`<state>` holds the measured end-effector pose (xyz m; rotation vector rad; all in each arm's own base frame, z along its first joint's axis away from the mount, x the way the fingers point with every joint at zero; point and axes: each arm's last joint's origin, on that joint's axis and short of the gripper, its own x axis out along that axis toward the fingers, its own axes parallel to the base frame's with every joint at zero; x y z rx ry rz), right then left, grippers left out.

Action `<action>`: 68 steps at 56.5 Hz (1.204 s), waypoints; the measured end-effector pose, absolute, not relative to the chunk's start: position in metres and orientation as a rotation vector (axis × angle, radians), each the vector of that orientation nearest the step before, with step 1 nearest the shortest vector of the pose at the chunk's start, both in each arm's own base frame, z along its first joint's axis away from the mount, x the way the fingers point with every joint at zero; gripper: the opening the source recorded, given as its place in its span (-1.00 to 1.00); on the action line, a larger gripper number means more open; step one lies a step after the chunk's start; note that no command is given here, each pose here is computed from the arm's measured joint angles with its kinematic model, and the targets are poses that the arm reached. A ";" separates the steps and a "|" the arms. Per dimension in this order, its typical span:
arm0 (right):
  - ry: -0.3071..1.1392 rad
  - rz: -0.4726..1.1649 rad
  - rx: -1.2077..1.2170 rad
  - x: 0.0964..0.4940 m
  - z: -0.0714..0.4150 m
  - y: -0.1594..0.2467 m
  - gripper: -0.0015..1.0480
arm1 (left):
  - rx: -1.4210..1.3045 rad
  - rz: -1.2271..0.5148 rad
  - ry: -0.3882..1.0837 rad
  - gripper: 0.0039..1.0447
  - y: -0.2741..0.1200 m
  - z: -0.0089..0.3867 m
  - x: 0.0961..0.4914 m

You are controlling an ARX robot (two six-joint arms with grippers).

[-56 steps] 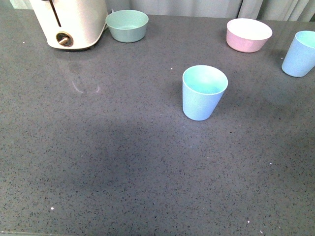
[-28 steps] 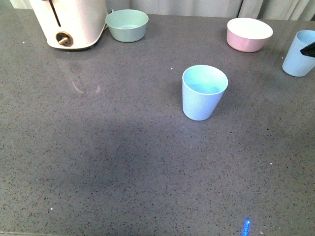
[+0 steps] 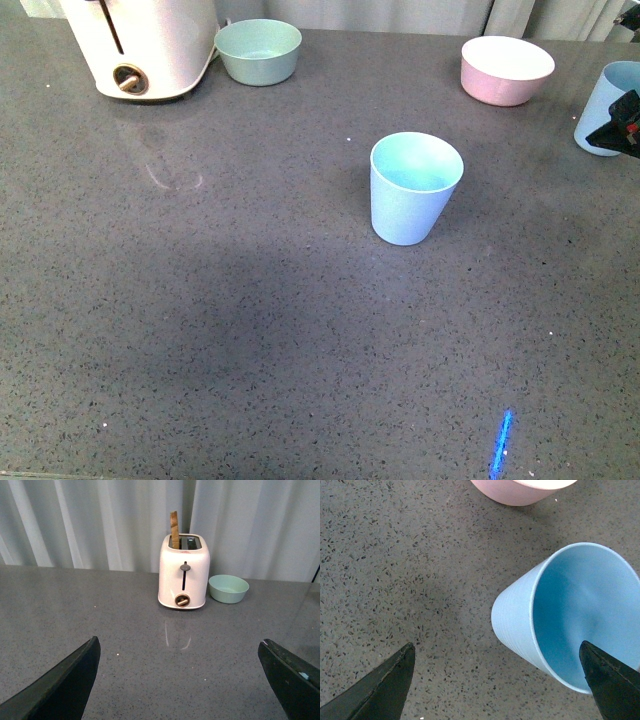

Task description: Stack blue cups with both arms

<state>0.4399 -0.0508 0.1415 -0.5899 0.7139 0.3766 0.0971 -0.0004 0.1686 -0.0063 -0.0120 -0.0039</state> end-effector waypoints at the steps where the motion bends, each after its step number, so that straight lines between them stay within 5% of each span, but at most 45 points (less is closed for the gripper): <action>1: 0.716 0.376 -0.587 0.441 0.141 -0.051 0.57 | -0.006 -0.004 -0.012 0.84 0.000 0.168 0.097; 10: 0.718 0.370 -0.578 0.447 0.143 -0.050 0.17 | -0.006 -0.004 -0.012 0.83 0.000 0.169 0.097; 21: 0.743 0.367 -0.542 0.449 0.147 -0.051 -0.63 | -0.006 -0.004 -0.012 0.84 0.000 0.169 0.097; 29: 0.753 0.379 -0.529 0.447 0.146 -0.053 -0.96 | -0.006 -0.004 -0.012 0.83 0.000 0.169 0.097; 51: 0.697 0.477 -0.473 0.415 0.194 -0.055 -0.97 | -0.006 -0.004 -0.012 0.84 0.000 0.169 0.097; 68: 0.527 0.700 -0.501 0.361 0.266 0.003 -0.97 | -0.006 -0.004 -0.012 0.83 0.000 0.169 0.097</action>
